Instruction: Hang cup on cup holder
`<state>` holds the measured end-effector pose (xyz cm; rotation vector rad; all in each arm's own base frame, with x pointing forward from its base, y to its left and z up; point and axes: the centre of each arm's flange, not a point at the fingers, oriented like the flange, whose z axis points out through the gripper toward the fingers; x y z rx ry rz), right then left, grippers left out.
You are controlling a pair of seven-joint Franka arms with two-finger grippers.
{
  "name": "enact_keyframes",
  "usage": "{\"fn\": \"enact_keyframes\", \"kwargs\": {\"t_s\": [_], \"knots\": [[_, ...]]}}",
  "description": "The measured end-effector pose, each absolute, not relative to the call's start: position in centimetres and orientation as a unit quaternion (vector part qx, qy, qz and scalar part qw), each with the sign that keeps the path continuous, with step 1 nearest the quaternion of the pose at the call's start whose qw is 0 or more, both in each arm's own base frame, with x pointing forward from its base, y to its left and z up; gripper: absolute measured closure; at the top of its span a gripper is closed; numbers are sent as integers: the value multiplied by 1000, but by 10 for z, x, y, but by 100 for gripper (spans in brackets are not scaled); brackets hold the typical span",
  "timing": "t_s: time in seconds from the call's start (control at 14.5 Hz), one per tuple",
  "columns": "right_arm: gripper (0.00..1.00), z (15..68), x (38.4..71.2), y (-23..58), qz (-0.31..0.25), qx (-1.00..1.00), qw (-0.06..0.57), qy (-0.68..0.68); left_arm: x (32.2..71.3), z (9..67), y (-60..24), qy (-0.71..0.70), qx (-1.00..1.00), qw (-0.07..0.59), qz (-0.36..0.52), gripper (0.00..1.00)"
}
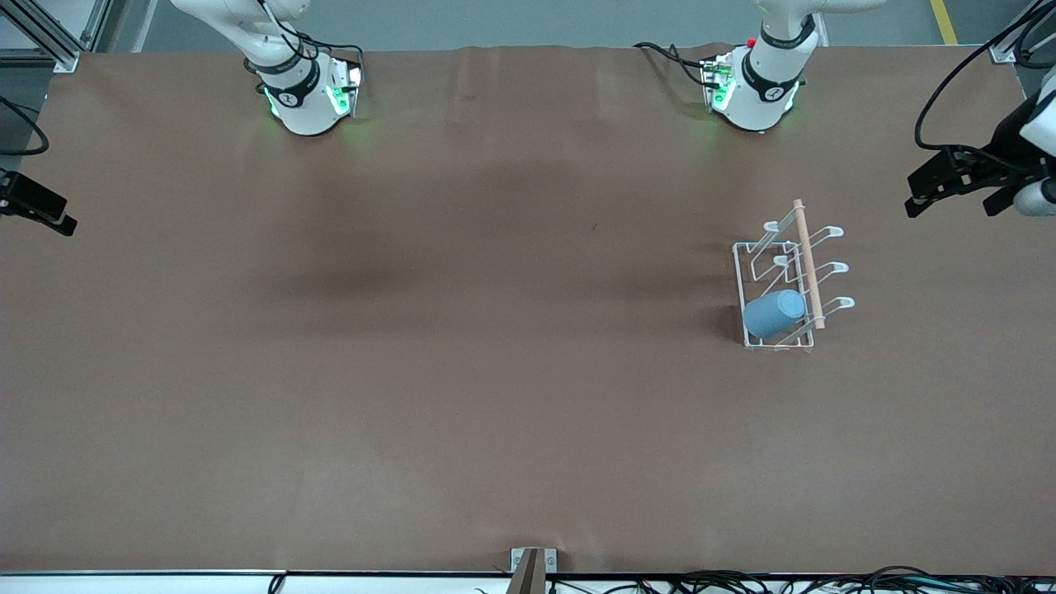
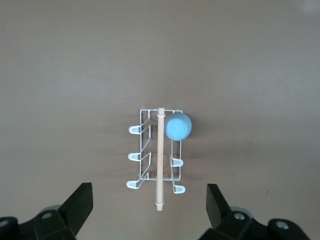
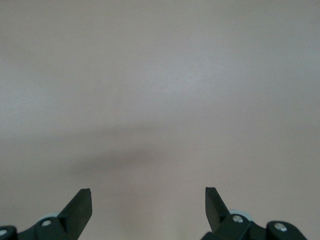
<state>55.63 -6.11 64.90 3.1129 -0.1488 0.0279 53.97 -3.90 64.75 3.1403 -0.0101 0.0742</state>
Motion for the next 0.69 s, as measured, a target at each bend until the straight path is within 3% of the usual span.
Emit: {"fn": "enact_keyframes", "kwargs": {"t_s": [0.69], "knots": [[0,649,556,-61,9,999,13,-48,542,639,-38,18,1000,0,13,0]]}}
